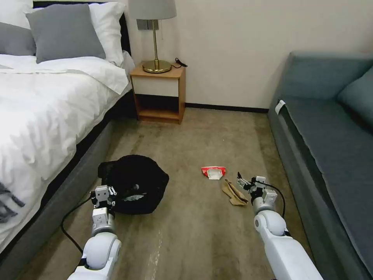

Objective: Pick up the trash bin, then pick up the garbage on the floor and place it into the trash bin.

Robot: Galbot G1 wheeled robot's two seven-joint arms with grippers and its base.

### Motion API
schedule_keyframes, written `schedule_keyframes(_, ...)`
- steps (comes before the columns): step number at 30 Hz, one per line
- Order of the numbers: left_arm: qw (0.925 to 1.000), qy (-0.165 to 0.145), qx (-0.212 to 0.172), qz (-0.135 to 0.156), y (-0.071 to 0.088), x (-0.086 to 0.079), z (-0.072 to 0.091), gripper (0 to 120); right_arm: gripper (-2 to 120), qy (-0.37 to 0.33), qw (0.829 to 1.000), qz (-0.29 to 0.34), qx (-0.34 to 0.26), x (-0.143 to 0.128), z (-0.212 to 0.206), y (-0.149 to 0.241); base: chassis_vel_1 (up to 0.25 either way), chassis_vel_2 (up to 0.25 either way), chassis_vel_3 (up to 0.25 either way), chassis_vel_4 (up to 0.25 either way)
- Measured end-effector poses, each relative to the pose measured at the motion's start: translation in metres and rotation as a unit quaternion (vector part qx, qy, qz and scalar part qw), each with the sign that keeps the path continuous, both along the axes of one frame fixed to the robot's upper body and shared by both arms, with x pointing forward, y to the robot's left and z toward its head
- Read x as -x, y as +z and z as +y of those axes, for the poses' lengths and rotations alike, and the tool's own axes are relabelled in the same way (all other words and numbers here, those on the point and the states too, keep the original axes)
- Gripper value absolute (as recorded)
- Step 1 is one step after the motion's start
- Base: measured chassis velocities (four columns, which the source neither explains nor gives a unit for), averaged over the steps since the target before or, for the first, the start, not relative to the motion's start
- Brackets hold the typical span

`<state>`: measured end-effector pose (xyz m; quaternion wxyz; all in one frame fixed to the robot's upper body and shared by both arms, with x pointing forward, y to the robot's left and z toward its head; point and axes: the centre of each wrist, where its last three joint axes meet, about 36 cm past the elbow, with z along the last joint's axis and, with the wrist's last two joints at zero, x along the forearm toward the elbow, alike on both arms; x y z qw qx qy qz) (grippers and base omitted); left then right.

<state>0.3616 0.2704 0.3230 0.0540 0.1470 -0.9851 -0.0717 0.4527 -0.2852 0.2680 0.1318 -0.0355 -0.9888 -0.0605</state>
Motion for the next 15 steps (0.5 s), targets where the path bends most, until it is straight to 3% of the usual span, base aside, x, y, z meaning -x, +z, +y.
schedule_keyframes(15,1.0000,0.000,0.001,0.002,-0.0069,0.0001,0.0029,3,100,0.003,1.000,-0.001,0.008,0.0056,0.0010,-0.0071,-0.174,0.180,0.175,-0.171)
